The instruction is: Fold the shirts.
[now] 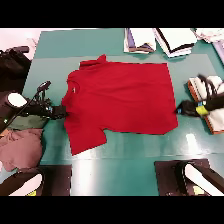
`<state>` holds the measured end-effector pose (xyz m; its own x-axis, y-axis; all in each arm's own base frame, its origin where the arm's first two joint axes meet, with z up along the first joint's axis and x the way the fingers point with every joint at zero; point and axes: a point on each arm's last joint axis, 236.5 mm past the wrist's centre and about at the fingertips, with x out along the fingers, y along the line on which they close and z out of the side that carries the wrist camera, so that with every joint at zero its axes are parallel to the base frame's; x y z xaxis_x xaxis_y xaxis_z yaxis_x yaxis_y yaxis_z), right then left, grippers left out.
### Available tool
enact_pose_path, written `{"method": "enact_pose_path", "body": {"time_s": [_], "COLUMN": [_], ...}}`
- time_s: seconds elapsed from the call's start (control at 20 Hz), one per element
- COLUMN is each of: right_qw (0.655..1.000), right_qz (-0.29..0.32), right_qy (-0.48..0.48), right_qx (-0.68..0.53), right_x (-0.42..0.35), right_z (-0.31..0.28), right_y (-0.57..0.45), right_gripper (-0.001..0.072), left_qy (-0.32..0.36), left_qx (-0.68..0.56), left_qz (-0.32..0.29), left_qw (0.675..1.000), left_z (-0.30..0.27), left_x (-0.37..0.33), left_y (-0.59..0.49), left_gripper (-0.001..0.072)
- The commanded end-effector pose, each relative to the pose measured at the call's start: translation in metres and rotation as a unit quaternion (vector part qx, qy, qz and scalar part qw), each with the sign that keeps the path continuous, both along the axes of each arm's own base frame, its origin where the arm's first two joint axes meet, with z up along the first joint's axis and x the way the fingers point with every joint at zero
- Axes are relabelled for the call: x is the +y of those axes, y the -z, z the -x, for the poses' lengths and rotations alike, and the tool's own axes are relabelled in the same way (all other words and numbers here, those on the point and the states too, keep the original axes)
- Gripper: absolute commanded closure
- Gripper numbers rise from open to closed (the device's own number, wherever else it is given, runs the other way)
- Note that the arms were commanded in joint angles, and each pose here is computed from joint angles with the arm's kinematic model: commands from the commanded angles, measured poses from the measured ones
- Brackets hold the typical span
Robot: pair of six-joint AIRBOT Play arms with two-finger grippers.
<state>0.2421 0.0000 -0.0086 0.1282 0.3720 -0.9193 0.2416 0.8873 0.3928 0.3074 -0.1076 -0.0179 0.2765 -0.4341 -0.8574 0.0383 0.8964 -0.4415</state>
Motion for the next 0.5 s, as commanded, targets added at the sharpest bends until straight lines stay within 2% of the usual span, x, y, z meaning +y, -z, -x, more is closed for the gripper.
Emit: {"method": "enact_pose_path", "body": {"time_s": [0.0,0.05,0.1,0.35,0.4,0.45], "right_qw": [0.993,0.990,0.988,0.988,0.988,0.991], "right_qz": [-0.056,-0.071,-0.090,-0.111,-0.109,-0.099], "right_qy": [0.079,0.087,0.093,0.079,0.077,0.067], "right_qx": [0.072,0.083,0.088,0.078,0.072,0.066], "right_x": [0.002,0.009,0.019,0.055,0.059,0.062], "right_z": [0.048,0.052,0.052,0.027,0.021,0.016], "right_y": [0.046,0.055,0.061,0.087,0.091,0.096], "right_gripper": [0.0165,0.0231,0.0264,0.0266,0.0314,0.0433], "left_qy": [0.003,0.003,0.003,0.004,0.004,0.005], "left_qx": [-0.016,-0.016,-0.016,-0.014,-0.014,-0.013], "left_qz": [0.002,0.002,0.002,0.002,0.002,0.002], "left_qw": [1.000,1.000,1.000,1.000,1.000,1.000], "left_z": [-0.003,-0.003,-0.003,-0.001,-0.001,-0.001], "left_x": [-0.001,-0.001,-0.001,-0.001,-0.001,-0.001], "left_y": [-0.011,-0.011,-0.011,-0.010,-0.010,-0.010], "left_gripper": [0.0680,0.0680,0.0680,0.0680,0.0680,0.0680]}}
